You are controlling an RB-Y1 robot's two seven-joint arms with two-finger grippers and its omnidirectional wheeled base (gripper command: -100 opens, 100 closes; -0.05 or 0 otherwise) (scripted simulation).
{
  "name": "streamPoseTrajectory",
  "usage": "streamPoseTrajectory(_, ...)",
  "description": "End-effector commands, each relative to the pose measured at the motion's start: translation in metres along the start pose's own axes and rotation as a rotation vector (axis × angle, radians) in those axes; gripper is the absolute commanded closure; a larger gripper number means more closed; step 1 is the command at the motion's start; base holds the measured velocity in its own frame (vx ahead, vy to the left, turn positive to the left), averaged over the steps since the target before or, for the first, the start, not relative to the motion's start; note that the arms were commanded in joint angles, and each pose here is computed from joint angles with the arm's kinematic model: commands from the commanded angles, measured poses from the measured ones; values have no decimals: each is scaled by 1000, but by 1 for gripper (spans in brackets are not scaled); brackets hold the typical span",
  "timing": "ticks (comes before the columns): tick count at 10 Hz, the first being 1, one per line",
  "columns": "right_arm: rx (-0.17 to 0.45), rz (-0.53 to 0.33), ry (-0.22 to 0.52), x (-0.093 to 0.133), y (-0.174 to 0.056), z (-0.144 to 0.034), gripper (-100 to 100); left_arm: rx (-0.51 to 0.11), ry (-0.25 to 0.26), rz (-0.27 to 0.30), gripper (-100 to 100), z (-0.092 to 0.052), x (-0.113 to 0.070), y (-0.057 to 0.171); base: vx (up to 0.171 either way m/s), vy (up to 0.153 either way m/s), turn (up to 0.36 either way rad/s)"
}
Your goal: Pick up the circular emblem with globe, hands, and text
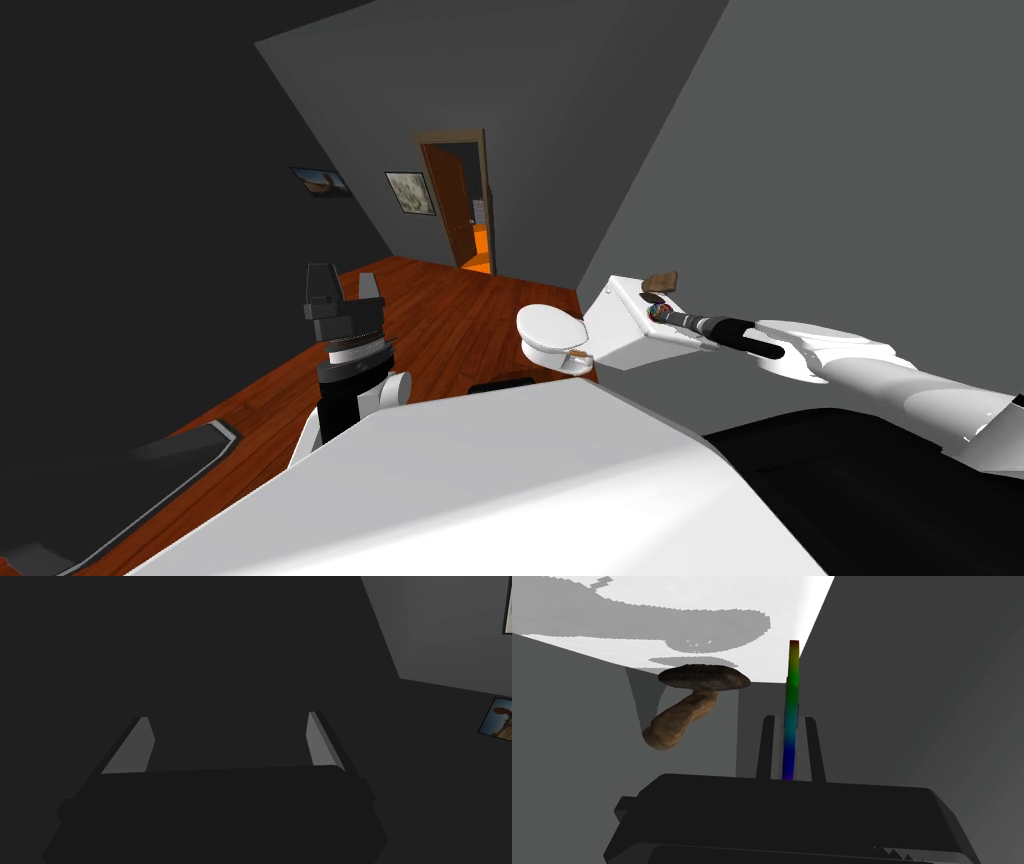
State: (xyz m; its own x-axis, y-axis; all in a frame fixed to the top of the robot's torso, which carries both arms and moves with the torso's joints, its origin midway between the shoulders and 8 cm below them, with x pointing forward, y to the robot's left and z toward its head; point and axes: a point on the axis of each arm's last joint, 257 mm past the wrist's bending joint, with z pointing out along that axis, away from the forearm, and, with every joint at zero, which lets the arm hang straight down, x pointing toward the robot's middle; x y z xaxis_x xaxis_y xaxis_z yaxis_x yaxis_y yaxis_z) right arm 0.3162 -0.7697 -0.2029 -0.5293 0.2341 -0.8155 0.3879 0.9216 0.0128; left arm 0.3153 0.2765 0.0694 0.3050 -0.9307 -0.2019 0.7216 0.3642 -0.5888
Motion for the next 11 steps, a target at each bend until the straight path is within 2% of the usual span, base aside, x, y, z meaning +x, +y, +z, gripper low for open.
streamPoseTrajectory(1,17,-6,-29,-11,0,-3,100,0,0,0,0,0,0,0,33,-59,-127)
streamPoseTrajectory(2,3,-10,-9,-1,6,-3,100,0,0,0,0,0,0,0,29,-54,-70)
streamPoseTrajectory(3,-11,-12,-8,-1,13,-1,100,0,0,0,0,0,0,0,12,-27,1)
streamPoseTrajectory(4,8,-18,-28,-10,12,-5,100,0,0,0,0,0,0,0,20,-33,-105)
streamPoseTrajectory(5,-18,-22,-15,-3,25,-3,100,0,0,0,0,0,0,0,28,-37,-84)
streamPoseTrajectory(6,5,-27,-43,-17,23,-5,100,0,0,0,0,0,0,0,30,-45,-105)
streamPoseTrajectory(8,-37,-32,-19,-4,43,-5,100,0,0,0,0,0,0,0,20,-36,-38)
streamPoseTrajectory(9,-13,-38,-45,-17,40,-7,100,0,0,0,0,0,0,0,24,-35,-95)
streamPoseTrajectory(11,-52,-43,-21,-5,59,-7,100,0,0,0,0,0,0,0,20,-30,-48)
